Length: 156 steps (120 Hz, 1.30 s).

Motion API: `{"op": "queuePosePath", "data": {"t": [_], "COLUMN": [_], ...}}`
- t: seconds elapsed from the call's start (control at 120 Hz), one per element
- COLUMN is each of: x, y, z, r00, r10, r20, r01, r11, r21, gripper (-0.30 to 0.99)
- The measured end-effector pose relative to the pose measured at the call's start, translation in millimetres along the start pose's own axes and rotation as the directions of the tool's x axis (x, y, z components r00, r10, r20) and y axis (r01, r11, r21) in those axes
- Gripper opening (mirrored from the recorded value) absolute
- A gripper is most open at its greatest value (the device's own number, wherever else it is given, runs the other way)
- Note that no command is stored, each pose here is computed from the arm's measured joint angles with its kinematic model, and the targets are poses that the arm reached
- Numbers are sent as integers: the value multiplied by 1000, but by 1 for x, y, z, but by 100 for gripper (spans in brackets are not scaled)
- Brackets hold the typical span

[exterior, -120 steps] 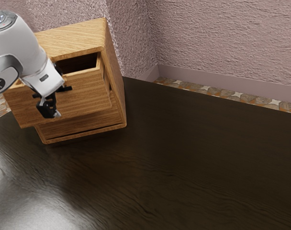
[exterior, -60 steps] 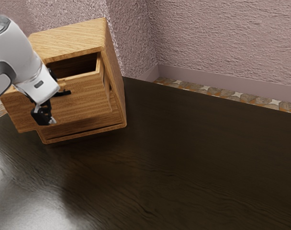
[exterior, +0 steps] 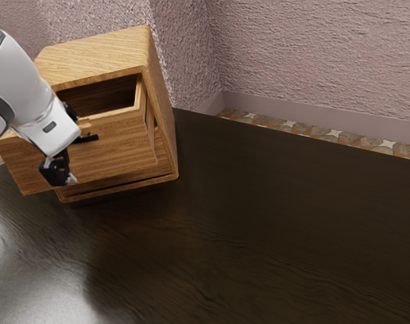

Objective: Pull the drawer handle with one arm to open the drawer

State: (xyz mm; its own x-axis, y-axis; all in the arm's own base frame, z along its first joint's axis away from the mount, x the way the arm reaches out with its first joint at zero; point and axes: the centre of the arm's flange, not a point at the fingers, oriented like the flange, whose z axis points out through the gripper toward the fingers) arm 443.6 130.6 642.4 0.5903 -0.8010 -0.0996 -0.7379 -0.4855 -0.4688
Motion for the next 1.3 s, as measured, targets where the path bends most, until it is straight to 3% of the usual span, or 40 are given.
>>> {"op": "queuePosePath", "data": {"t": [0.142,1.0,1.158,1.3], "x": [4,7,-6,-2], "y": [6,41,30,32], "z": [3,-22,-81,-149], "r00": [1000,999,991,958], "r10": [3,-22,-97,-240], "r20": [-4,-32,-95,-157], "r01": [-3,22,102,238], "r11": [1000,1000,993,971], "r21": [-8,5,52,-28], "gripper": [71,67,68,69]}}
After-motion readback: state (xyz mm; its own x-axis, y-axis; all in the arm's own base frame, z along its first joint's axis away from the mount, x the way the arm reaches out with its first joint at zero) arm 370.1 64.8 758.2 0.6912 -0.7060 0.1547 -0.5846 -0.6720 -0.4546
